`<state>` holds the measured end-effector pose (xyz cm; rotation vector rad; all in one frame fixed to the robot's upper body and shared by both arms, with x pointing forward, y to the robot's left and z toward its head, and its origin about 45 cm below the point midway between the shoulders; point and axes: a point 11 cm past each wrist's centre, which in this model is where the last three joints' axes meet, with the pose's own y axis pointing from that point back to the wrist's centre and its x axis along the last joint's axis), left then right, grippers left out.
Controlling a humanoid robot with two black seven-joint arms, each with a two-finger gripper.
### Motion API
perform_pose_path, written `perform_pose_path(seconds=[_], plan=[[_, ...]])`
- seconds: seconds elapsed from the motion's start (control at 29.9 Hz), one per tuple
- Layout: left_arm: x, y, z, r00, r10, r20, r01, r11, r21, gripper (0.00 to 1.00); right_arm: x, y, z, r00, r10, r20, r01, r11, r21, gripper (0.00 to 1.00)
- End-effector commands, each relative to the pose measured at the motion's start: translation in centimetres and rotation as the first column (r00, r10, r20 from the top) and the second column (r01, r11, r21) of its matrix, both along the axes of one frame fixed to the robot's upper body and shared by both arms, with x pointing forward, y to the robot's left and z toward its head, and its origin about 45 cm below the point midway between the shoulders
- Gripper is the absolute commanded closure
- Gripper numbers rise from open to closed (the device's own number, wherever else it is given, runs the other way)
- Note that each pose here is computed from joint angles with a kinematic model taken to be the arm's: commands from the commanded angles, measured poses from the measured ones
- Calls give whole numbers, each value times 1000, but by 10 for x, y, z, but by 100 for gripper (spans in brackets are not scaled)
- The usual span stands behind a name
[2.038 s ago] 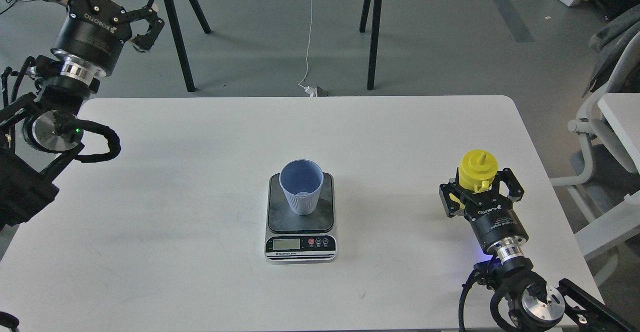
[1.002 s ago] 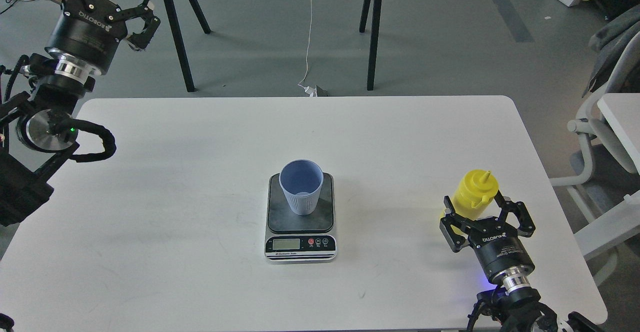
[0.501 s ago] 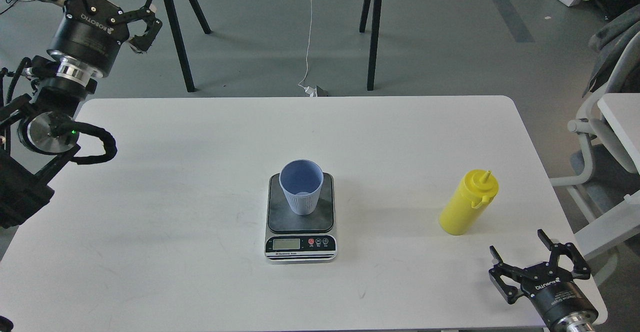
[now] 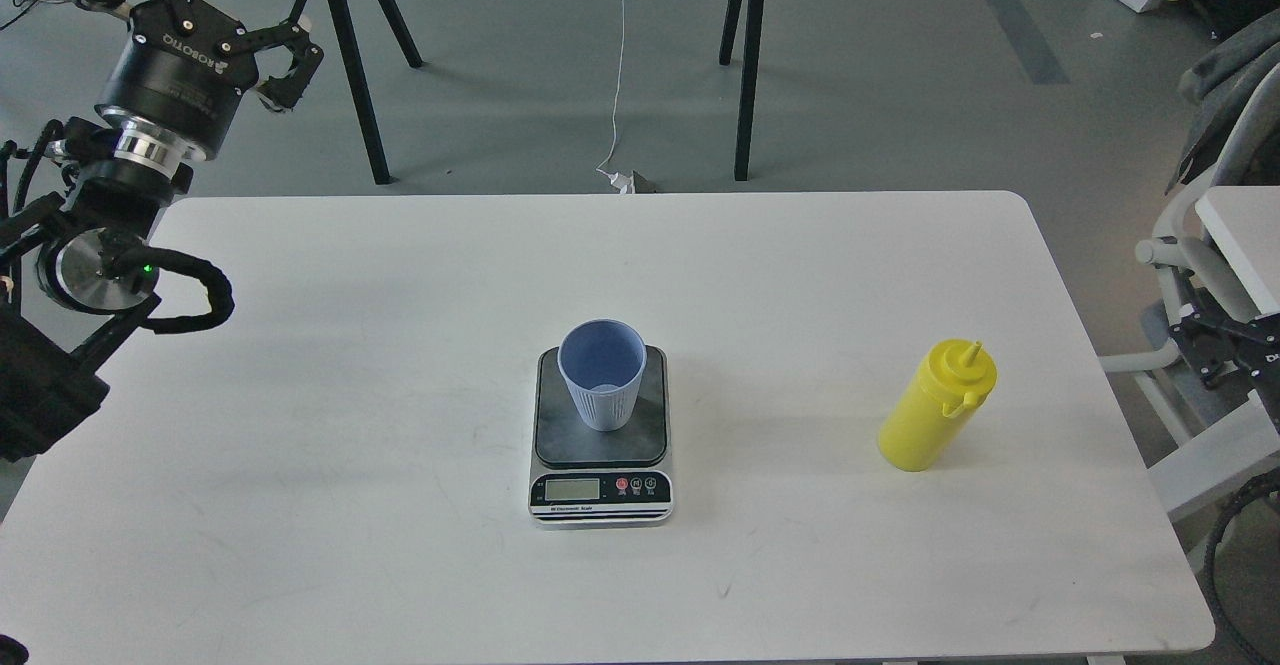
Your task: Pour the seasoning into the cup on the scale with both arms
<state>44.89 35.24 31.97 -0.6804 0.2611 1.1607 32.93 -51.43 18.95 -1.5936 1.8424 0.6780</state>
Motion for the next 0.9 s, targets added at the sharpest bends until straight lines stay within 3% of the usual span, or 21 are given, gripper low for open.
perform_pose_path(seconds=[0.0,0.3,0.43,0.57,0.87], plan=[[-4,14,-4,1000,25,-11,-25,1000,10,0,41,11,24,997,4,73,-4,1000,3,0],[-1,27,-14,997,42,-72,-40,998,39,0,73,28,58,988,50,143,-49,999,-10,0],[2,43,-11,993,100,-62,-102,995,-19,0,97,61,55,984,151,98,-146,988,-56,0],[4,36,-13,994,94,-64,-97,994,-44,0,118,91,72,969,205,140,-199,978,-56,0],[4,41,-7,993,107,-46,-109,992,-60,0,126,110,74,960,222,168,-221,975,-26,0]])
